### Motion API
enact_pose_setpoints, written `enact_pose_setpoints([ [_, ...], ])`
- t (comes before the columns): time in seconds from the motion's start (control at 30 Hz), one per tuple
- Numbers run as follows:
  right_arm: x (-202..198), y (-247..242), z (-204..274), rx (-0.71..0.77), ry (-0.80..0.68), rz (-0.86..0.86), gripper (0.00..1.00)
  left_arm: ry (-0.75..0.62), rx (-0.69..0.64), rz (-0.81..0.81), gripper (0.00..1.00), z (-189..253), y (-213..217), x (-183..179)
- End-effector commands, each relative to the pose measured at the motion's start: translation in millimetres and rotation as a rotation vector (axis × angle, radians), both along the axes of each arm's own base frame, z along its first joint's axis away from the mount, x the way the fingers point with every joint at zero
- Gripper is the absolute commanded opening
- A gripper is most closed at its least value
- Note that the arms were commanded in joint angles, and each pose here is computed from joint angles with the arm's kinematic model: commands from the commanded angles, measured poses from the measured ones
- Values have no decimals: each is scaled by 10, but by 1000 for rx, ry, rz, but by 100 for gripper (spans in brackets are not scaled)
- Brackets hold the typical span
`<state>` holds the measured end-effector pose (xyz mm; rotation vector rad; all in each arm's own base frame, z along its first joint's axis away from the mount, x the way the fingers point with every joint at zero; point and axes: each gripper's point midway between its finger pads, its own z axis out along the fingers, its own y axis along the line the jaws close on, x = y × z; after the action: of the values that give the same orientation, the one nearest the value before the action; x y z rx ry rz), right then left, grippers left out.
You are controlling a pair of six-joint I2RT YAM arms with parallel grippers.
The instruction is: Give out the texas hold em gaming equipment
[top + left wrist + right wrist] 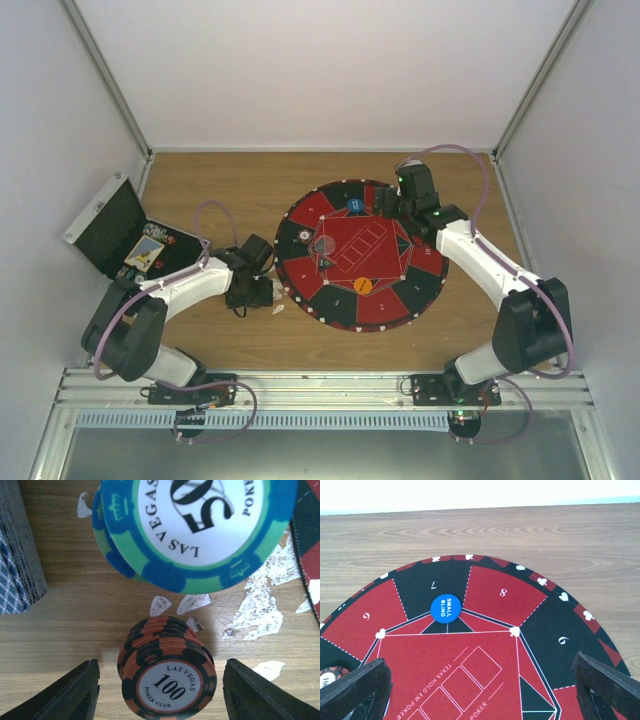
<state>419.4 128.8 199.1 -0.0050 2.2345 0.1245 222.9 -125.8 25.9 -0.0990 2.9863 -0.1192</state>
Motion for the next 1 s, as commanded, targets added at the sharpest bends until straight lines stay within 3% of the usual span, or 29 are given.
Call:
enact_pose_setpoints([
  [0.0,30,-14,106,6,-36,7,99,-17,12,11,68,-28,6,68],
  [0.47,58,1,84,-2,-33,15,99,-21,22,-2,53,-46,-17,136],
  [0.97,82,32,57,-3,-27,30,99,-30,17,-3,49,30,-38,169],
])
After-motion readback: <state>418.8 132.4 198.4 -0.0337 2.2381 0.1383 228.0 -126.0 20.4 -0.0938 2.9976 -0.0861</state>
